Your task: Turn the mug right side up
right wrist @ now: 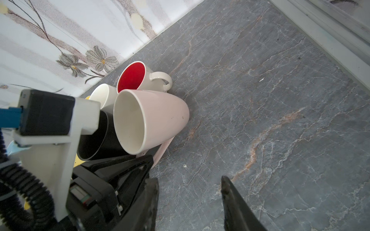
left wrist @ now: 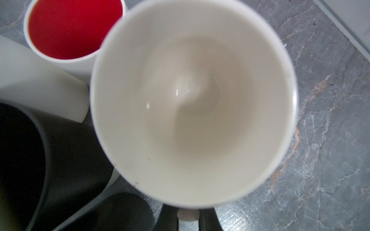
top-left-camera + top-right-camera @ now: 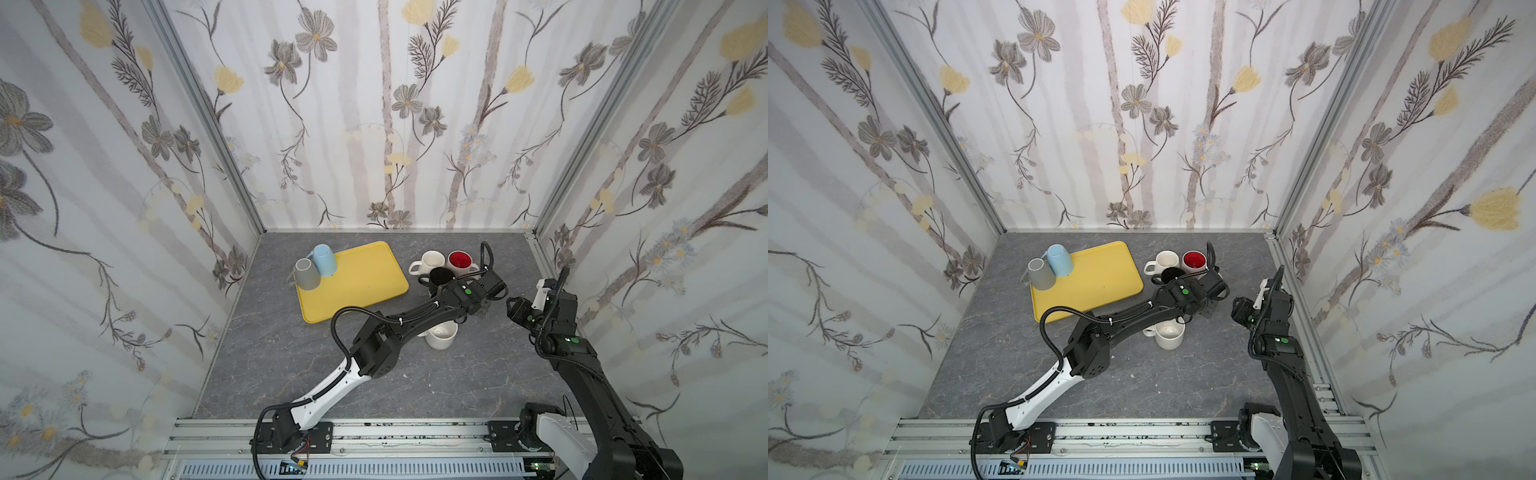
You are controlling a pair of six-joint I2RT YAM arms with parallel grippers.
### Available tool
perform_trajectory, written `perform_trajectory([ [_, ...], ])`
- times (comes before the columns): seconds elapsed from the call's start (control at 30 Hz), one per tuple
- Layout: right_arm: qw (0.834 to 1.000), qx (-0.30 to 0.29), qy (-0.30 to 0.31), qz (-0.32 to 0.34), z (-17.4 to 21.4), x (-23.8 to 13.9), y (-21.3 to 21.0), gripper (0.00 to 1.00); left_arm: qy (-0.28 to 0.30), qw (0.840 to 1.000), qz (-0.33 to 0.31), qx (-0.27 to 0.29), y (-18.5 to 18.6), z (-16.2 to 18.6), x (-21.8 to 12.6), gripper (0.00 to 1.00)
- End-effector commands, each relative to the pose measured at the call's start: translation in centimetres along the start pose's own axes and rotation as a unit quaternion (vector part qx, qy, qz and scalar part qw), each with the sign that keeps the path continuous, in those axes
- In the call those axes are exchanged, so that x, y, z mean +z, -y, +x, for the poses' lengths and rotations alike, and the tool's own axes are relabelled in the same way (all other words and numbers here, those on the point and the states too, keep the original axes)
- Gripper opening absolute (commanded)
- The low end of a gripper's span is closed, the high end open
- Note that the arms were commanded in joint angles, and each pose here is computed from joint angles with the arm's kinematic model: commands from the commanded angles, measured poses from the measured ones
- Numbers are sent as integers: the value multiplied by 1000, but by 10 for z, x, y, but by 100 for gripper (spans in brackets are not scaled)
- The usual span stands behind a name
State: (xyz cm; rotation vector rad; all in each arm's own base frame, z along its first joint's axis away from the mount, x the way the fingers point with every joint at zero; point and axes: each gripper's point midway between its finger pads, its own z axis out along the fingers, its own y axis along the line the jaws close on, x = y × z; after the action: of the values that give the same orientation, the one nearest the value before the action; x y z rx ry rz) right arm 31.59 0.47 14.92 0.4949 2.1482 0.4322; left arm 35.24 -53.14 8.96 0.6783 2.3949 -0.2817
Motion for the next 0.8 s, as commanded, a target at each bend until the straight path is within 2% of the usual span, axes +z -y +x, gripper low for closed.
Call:
perform_trajectory([
  [0.0, 1000, -2, 6, -27, -4, 3, -9, 49, 18, 999, -23, -15, -12, -9, 0, 6],
  [0.5, 999, 2, -10, -34, 3, 13, -9, 49, 10, 999, -30, -28, -22, -7, 6, 13],
  [0.77, 999, 3, -16, -36, 5, 18, -8, 49, 9, 999, -25, -30, -21, -7, 4, 20],
])
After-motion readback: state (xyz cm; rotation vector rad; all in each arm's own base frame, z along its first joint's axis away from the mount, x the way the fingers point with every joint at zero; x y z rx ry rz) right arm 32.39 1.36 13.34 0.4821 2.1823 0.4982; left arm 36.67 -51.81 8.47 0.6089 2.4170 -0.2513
